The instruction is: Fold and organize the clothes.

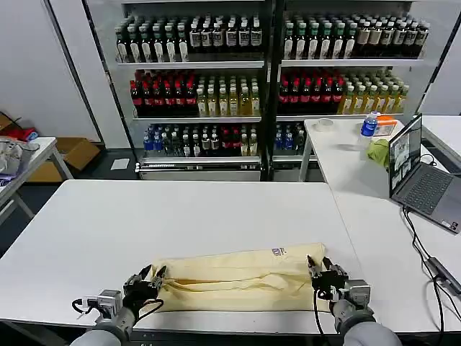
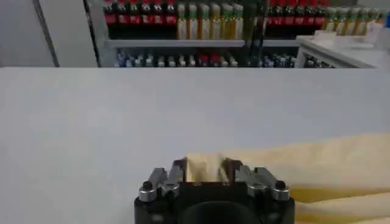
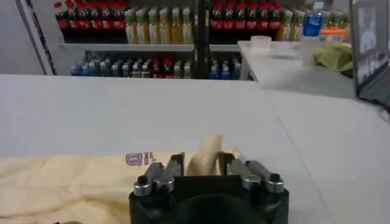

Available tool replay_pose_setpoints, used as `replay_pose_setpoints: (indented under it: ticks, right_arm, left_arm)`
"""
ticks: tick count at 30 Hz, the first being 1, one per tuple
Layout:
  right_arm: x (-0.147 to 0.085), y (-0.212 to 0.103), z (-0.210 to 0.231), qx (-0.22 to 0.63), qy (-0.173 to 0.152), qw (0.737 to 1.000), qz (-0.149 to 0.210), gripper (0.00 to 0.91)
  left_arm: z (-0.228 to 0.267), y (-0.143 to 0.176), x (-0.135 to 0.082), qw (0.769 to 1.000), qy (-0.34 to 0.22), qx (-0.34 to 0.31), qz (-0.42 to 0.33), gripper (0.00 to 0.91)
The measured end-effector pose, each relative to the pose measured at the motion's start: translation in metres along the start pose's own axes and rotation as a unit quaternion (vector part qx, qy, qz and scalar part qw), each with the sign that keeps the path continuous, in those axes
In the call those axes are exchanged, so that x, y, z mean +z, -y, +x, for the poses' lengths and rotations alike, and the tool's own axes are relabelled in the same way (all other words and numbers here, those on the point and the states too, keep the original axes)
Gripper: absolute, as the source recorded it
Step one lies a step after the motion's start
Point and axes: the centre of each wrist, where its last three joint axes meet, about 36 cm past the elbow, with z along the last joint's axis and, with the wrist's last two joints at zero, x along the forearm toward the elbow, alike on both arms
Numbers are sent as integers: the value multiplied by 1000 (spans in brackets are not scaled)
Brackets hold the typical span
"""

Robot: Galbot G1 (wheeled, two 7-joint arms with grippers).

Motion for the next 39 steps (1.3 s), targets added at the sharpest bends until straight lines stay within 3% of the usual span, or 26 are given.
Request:
replay_pose_setpoints:
  ticks: [13, 14, 15, 16, 17, 39]
  right_arm:
    - [7, -2, 13, 13, 6, 1000, 19, 907]
    - [7, -2, 13, 14, 7, 1000, 20, 907]
    - [7, -1, 13, 14, 7, 1000, 21, 907]
    - [7, -1, 13, 15, 7, 1000, 21, 907]
    - [7, -1, 13, 15, 7, 1000, 22, 907]
    - [5, -3, 10, 13, 10, 1000, 21, 907]
  left_arm:
    - [-3, 16, 19, 998, -17, -37, 51, 907]
    - [-4, 18, 20, 998, -19, -36, 56, 474]
    - [-4, 20, 21, 997, -21, -36, 59, 292]
    - [-5, 22, 21, 997, -21, -36, 63, 292]
    - [-5, 24, 22, 997, -22, -35, 66, 30]
    - [1, 29, 20, 993, -22, -25, 116, 10]
